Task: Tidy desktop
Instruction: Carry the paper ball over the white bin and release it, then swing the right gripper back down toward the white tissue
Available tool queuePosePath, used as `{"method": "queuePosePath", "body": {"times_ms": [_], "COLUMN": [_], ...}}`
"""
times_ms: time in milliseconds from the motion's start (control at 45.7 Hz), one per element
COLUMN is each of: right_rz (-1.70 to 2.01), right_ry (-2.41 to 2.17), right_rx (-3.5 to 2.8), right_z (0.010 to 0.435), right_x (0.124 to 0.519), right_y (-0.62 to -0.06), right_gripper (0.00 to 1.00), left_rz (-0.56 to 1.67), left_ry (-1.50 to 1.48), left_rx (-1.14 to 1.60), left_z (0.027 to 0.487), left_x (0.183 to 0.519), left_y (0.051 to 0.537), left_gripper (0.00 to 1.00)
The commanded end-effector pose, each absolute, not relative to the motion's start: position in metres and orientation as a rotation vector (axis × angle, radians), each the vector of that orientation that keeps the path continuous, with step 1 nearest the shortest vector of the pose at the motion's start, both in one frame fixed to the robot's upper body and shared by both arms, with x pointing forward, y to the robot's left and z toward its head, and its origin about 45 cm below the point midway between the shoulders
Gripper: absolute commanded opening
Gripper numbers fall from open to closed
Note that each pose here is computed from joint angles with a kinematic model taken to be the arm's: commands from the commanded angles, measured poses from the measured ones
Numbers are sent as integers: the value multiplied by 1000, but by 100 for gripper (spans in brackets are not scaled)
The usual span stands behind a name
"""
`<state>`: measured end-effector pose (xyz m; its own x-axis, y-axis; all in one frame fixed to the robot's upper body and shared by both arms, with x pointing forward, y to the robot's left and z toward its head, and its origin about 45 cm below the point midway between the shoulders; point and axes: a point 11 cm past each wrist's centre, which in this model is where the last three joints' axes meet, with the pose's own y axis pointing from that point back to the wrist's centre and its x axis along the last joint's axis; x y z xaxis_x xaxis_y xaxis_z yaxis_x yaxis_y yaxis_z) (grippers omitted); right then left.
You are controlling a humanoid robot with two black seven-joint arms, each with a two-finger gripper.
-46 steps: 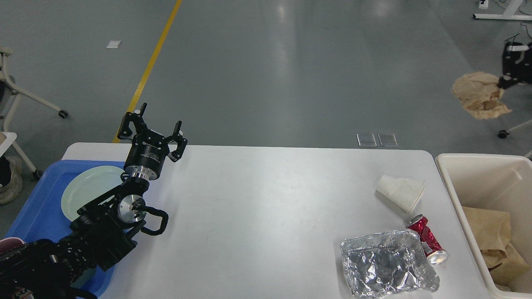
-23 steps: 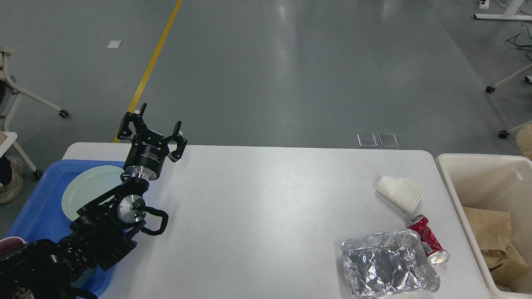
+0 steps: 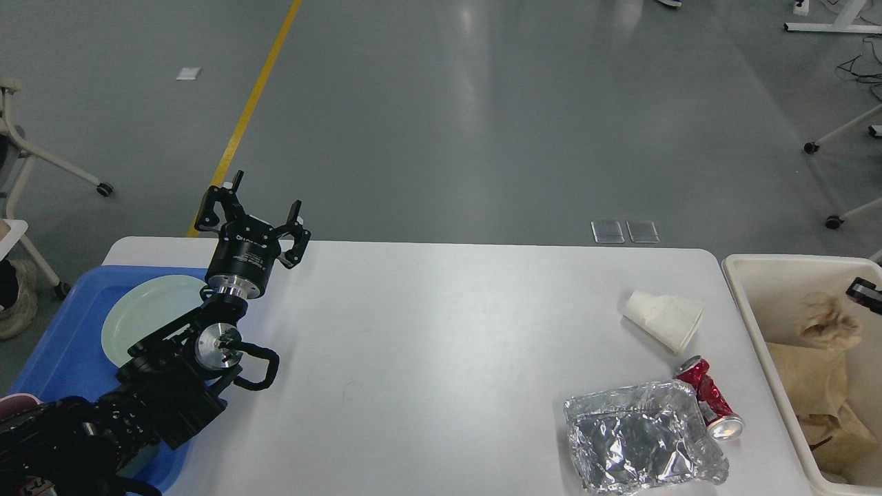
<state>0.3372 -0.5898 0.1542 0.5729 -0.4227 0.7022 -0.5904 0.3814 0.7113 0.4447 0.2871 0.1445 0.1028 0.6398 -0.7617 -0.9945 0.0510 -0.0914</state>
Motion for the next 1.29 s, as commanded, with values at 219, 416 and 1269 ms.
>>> {"method": "queuePosePath", "body": {"times_ms": [219, 416, 1269], "right_rz": [108, 222, 749], "right_ry": [-1015, -1169, -188], "right_rx": [1260, 1273, 1280], "right_z": [153, 226, 337], "right_x": [334, 383, 482], "right_y": [-588, -587, -346], "right_gripper": [100, 100, 100], "left_rz": [1375, 1374, 1374], "left_ry": [623, 624, 624], "left_rx": [-722, -721, -721], "left_z": [144, 144, 144], "left_x": [445, 445, 445], "left_y": [287, 287, 287], "left_gripper": [97, 97, 97]}}
